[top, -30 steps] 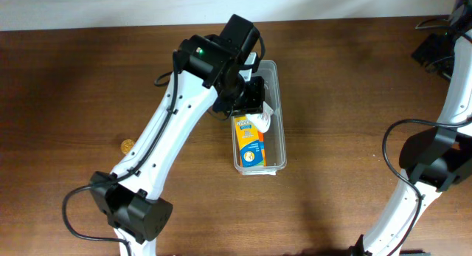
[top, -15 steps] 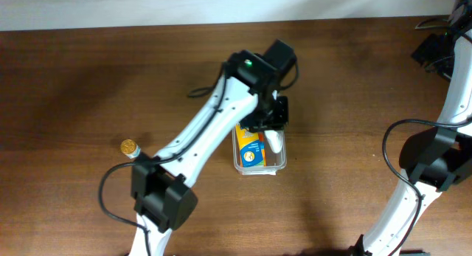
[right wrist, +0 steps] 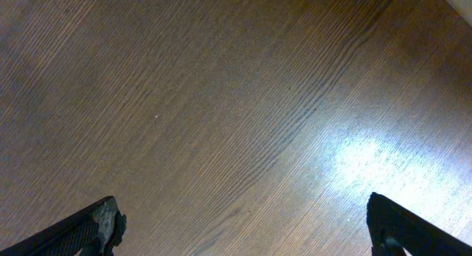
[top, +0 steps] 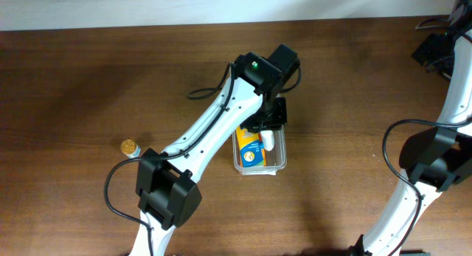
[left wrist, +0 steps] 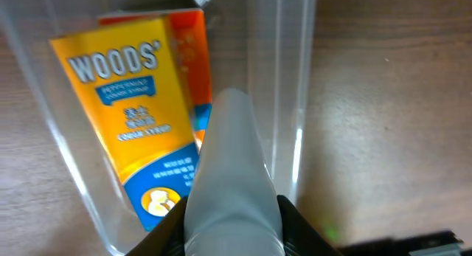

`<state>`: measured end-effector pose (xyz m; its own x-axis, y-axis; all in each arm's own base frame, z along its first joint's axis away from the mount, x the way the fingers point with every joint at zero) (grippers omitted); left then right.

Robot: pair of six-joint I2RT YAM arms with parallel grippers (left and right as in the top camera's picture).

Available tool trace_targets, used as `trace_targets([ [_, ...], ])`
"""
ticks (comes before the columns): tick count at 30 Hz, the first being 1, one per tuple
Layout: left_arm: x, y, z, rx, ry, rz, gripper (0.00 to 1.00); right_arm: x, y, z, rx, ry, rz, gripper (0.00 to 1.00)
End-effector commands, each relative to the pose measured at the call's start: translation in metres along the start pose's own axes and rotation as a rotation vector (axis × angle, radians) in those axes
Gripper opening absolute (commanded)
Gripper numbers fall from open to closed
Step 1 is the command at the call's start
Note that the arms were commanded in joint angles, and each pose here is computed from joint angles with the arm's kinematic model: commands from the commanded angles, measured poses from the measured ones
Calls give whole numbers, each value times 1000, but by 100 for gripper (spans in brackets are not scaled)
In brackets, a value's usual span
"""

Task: Pack container
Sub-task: 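Lower the spray bottle into the container's lower right corner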

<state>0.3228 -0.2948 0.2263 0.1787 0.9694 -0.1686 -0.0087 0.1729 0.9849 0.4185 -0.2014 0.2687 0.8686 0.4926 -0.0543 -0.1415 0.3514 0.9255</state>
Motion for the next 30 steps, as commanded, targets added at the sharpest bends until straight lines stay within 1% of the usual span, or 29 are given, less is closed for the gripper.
trace_targets([
  [1, 4, 3, 7, -48, 14, 41, 21, -1, 2, 1, -15, -5, -13, 98],
  [6, 2, -5, 9, -40, 9, 49, 21, -1, 2, 1, -15, -5, -13, 98],
  [14, -9, -8, 12, -73, -21, 26, 21, -1, 2, 1, -15, -5, -13, 98],
  [19, -11, -20, 11, -49, -26, 38, 21, -1, 2, 1, -15, -5, -13, 98],
  [24, -19, -43, 8, 16, -38, 35, 21, -1, 2, 1, -15, -5, -13, 98],
  [30, -22, -50, 6, 29, -44, 41, 22, -1, 2, 1, -15, -5, -13, 98],
])
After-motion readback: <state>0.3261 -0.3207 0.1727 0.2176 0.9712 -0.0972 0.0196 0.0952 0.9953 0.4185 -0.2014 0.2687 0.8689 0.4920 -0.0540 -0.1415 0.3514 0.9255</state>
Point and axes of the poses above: each gripper's point midway between its finger pads, its own y axis back along the fingers, its own x axis along the line the jaws close on, z = x × y, the point moved 8 cm from there along y, back along the fingers, and after that the axes turned 8 degrees about -y, right-handed, at the moved point
